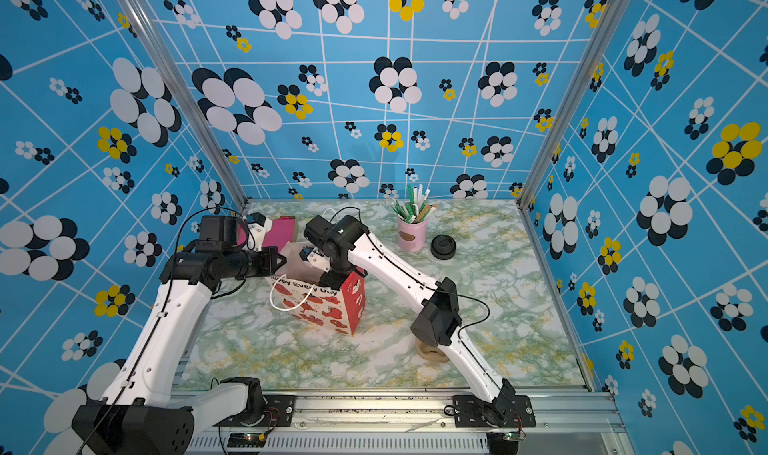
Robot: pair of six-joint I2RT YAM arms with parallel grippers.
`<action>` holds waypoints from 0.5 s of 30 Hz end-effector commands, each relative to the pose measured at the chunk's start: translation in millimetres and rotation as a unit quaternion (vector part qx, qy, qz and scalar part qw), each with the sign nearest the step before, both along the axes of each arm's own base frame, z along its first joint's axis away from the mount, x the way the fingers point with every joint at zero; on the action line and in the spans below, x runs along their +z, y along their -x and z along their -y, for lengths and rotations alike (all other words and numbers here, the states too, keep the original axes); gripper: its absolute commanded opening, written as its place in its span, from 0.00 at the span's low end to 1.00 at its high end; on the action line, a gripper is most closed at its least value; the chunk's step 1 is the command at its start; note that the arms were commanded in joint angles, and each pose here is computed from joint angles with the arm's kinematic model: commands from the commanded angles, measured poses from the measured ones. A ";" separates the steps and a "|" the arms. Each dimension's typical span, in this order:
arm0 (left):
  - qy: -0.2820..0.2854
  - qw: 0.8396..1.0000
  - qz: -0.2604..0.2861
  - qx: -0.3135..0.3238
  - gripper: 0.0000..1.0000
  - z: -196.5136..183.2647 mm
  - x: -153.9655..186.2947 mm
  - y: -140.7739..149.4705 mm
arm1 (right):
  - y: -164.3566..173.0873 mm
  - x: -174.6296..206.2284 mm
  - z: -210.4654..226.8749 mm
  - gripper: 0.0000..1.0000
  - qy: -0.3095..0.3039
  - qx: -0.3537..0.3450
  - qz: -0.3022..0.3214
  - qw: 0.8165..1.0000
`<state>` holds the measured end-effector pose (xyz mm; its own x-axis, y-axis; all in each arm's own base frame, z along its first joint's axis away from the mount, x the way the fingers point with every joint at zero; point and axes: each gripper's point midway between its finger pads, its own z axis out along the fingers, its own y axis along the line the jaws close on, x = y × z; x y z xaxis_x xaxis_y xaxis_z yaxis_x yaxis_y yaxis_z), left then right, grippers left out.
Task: Pack a coffee takeout order
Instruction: Place the coffee cup in the cup tray.
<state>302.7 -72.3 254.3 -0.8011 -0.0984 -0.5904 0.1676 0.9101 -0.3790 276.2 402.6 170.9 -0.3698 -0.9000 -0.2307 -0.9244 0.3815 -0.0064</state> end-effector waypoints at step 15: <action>0.002 1.000 -0.006 -0.004 0.03 2.9 -2.3 -0.5 | 5.2 -19.3 10.6 0.47 0.041 0.003 -0.016 0.999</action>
<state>302.7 -72.3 254.2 -0.8013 -0.0984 -0.5901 0.1674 0.9101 -0.3791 276.4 402.1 170.4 -0.3670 -0.9019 -0.2280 -0.9253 0.3791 -0.0103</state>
